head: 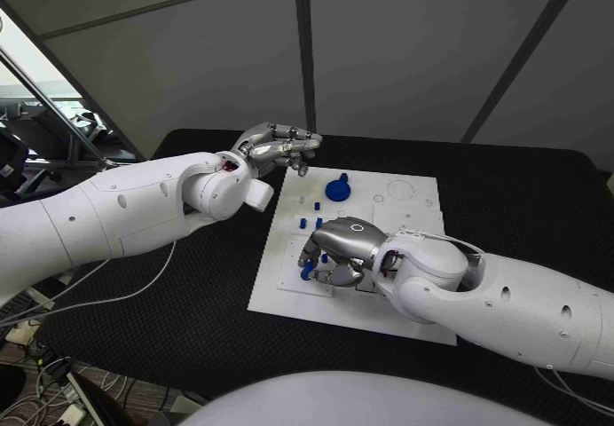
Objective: Assemble the parts on the task board
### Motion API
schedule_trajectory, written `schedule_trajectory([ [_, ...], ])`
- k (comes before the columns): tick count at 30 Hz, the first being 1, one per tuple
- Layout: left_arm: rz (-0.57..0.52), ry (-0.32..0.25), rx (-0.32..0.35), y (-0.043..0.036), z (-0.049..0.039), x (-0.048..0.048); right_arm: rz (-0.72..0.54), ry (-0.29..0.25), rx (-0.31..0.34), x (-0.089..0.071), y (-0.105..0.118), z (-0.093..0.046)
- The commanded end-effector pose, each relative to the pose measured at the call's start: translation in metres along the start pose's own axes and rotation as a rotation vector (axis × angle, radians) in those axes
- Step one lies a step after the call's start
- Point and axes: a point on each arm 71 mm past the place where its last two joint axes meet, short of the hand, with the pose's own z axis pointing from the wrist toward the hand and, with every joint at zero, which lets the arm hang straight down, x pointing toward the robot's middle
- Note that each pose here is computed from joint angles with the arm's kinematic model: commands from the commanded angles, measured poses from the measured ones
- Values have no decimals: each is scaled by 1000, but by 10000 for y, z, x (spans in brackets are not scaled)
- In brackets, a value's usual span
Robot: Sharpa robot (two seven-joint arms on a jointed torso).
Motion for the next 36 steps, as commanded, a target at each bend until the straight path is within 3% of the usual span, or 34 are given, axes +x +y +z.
schedule_trajectory([
  [1,-7,12,4,-15,4,11,-10,21,-5,16,7,7],
  [12,-6,10,3,-15,-1,1,-57,11,33,17,-30,5],
  [36,-7,13,0,-11,7,10,-69,60,22,104,61,66],
])
